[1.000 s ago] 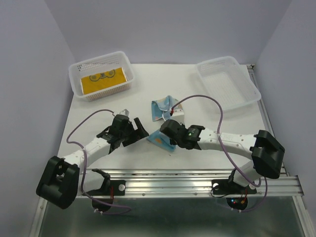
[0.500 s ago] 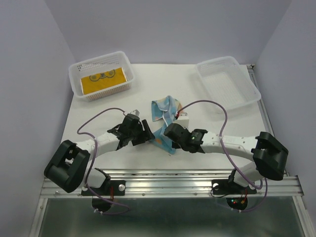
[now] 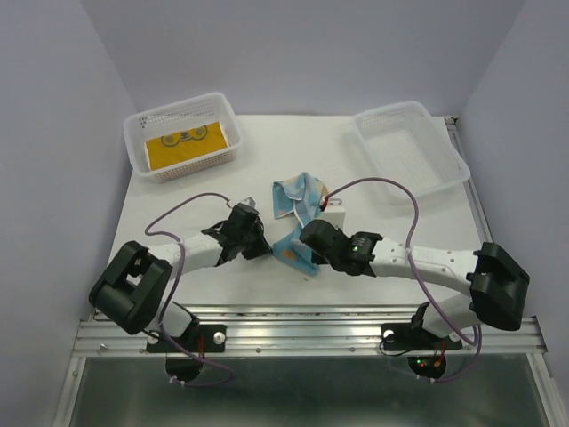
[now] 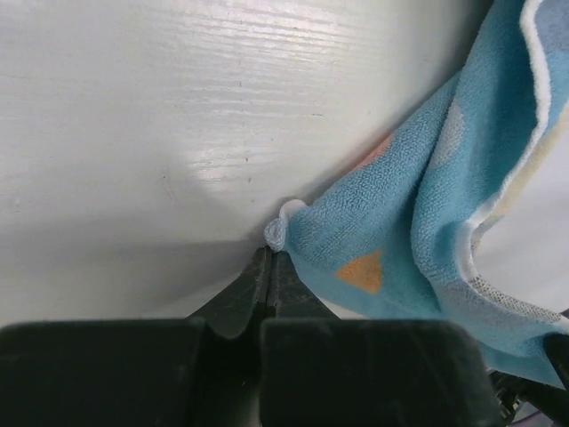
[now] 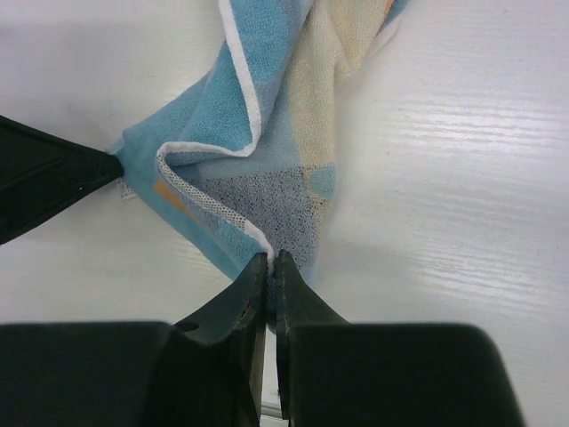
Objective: Fold and stack the towels
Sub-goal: Flatten out the crumpled towel
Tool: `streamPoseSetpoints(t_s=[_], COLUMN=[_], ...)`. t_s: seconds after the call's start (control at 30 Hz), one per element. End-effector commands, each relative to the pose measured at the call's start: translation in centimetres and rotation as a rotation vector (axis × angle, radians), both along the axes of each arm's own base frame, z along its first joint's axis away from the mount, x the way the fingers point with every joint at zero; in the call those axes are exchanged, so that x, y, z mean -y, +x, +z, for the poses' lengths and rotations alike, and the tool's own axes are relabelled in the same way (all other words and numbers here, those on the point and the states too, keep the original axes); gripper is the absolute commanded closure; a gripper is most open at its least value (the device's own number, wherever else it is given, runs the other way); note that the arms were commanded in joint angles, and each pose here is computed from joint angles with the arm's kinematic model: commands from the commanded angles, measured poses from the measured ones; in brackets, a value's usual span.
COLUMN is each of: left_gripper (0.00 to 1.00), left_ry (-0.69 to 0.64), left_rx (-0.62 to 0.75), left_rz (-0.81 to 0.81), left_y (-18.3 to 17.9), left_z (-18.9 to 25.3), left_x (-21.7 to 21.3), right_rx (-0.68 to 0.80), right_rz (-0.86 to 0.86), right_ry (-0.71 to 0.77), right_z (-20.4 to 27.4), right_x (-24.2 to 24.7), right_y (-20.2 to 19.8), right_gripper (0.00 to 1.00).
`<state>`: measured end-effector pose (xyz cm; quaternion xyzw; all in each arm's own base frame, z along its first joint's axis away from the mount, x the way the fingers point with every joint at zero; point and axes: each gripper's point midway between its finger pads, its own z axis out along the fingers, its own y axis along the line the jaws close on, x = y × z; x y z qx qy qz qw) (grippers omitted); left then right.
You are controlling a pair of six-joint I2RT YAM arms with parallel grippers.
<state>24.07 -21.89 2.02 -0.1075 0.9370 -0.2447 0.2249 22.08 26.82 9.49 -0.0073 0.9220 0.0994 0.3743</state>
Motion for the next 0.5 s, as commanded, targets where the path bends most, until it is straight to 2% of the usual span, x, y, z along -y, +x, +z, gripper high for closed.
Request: streamPoseSetpoints(t_s=[0.0,0.13,0.23,0.33,0.4,0.47], left_gripper=[1.0,1.0,1.0,1.0,1.0,1.0], left_ry=[-0.037,-0.108,-0.177,-0.266,-0.273,-0.312], left_rx=[0.148,0.303,0.458,0.64,0.701,0.803], left_rz=[0.035,0.047,0.07,0.104,0.125,0.138], left_y=[1.9,2.7,3.0,2.8,2.7,2.2], left_z=[4.6,10.1,15.9,24.5,27.7,33.1], left_x=[0.2,0.1,-0.5,-1.5,-2.3,-3.1], right_rx=[0.097,0.164,0.249,0.368,0.433,0.49], right_rz=[-0.026,-0.032,-0.029,-0.044,-0.049,-0.048], right_ry=[0.055,0.106,0.167,0.248,0.293,0.346], right_z=[3.3,6.7,10.6,17.1,20.9,24.3], right_x=[0.1,0.3,0.6,0.9,1.6,2.0], right_y=[1.1,1.6,2.0,2.9,2.9,2.9], right_gripper=[0.94,0.95,0.96,0.95,0.96,0.97])
